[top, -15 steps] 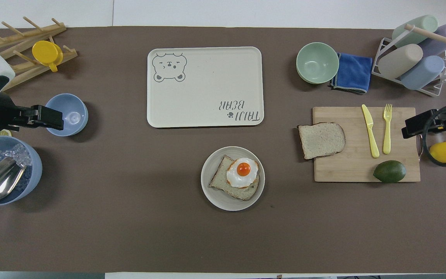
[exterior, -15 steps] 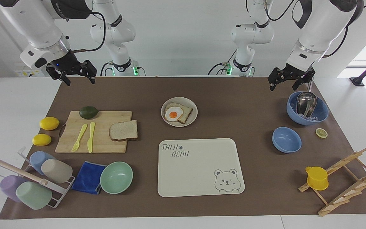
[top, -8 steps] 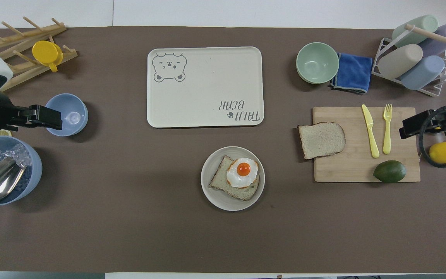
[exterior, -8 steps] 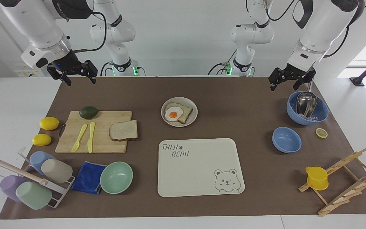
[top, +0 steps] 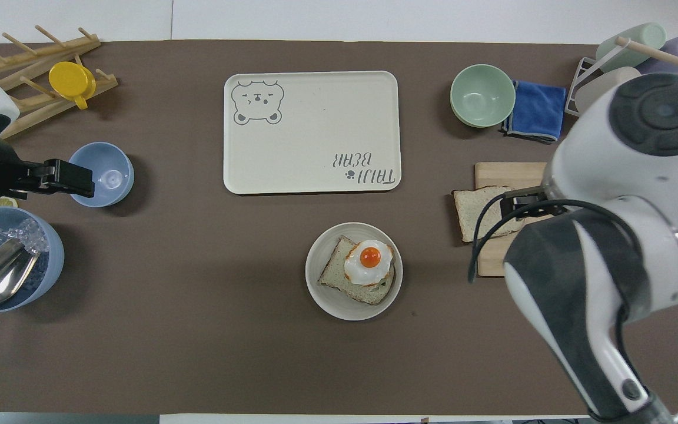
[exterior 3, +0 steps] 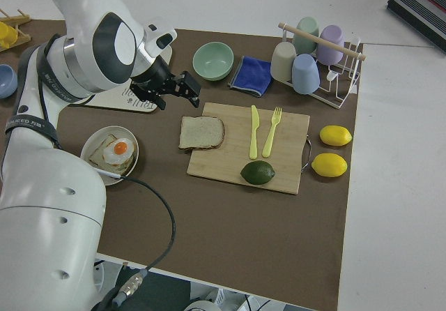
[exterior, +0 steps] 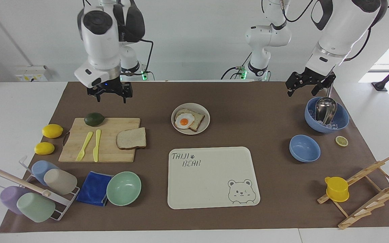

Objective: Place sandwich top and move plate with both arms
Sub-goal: 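Grasp the bread slice on the wooden board with the right gripper, then carry the bread slice over the plate and lower it onto the egg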

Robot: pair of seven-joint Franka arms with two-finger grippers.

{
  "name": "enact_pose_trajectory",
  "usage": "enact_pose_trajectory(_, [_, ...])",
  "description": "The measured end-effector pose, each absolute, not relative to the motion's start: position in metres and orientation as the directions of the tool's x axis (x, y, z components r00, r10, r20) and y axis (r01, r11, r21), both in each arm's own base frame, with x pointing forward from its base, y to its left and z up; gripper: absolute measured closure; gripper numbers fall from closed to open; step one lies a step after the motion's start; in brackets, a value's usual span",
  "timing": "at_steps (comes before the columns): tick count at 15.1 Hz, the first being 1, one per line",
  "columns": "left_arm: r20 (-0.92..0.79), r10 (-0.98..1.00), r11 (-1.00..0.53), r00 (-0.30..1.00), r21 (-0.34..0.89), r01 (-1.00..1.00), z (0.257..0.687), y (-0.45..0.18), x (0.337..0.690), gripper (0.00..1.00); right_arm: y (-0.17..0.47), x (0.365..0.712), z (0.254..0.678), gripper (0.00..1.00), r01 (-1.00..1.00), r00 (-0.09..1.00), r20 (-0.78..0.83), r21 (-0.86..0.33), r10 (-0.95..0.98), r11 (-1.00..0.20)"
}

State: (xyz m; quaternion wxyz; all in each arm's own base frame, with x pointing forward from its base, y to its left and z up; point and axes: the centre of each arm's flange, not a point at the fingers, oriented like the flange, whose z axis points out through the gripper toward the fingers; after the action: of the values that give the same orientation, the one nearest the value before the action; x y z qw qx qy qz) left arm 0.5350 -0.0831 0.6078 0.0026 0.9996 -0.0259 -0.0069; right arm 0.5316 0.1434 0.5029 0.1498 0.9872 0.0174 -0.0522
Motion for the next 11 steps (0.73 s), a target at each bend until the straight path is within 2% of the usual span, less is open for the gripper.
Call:
enact_pose_trajectory(3, [-0.014,-0.052,-0.999,0.999,0.005,-0.052,0.608,-0.083,0.535,0.0,0.202,0.531,0.432,0.0,-0.039,0.996,-0.059,0.369,-0.066,-0.928])
enact_pose_trajectory(11, [-0.014,-0.052,-0.999,0.999,0.006,-0.052,0.608,-0.083,0.535,0.0,0.228,0.532,0.304,0.0,-0.059,0.998,0.004,0.489,-0.065,-0.87])
